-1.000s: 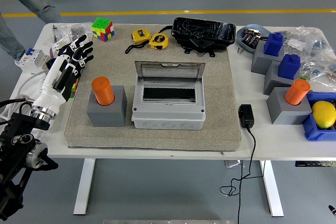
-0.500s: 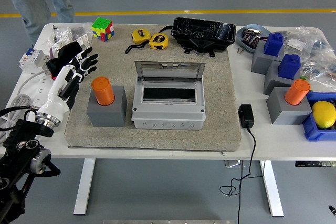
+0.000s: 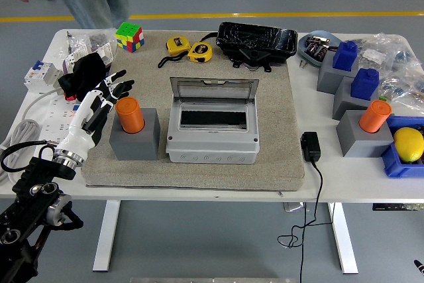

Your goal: Fetch the battery,place it into the box,close the lid of the box

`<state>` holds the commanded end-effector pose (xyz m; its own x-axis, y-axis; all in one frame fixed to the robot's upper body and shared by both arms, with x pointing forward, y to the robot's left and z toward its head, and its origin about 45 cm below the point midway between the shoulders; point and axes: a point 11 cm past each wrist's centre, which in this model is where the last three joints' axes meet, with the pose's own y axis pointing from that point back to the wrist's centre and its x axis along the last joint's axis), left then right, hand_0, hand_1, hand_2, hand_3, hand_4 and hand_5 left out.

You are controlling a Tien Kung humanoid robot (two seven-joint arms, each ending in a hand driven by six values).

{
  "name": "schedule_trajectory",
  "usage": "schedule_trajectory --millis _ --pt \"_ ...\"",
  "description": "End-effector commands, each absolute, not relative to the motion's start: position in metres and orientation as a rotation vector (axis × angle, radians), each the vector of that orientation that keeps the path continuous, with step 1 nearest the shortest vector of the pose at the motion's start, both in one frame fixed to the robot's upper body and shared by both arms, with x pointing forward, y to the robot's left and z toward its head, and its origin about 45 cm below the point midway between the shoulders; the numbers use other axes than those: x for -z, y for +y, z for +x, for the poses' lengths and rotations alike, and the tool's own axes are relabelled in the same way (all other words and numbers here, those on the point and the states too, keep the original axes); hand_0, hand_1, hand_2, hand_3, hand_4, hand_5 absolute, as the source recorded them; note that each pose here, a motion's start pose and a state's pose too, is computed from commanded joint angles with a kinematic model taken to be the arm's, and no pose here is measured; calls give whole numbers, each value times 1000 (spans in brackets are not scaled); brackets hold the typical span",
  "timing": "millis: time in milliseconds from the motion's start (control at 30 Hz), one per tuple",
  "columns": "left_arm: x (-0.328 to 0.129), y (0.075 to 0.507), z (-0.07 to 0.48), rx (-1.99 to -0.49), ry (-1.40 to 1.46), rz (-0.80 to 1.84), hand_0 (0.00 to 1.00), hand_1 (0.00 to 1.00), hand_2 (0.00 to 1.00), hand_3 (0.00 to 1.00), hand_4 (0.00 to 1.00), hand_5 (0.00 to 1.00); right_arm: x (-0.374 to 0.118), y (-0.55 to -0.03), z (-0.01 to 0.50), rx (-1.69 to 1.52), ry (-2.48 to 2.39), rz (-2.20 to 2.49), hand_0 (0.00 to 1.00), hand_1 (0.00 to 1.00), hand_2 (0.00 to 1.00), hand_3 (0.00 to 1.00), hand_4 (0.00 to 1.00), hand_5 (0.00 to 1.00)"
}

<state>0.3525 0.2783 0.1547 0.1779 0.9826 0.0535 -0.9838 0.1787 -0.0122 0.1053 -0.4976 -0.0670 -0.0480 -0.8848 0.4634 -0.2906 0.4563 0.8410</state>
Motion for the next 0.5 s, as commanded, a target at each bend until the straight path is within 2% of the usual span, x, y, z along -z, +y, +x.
schedule_trajectory --millis 100,133,500 --pt "-156 276 353 -1387 -67 31 812 843 803 866 998 757 67 -497 106 668 -1593 1052 798 744 743 800 998 998" --pt "-157 275 353 -1384 -72 33 786 826 797 844 998 584 67 -496 106 668 -1593 1053 797 744 743 799 998 998" --pt "-161 262 355 -1351 -107 54 803 828 796 864 998 544 68 -496 106 669 -1593 1053 798 744 742 799 998 998"
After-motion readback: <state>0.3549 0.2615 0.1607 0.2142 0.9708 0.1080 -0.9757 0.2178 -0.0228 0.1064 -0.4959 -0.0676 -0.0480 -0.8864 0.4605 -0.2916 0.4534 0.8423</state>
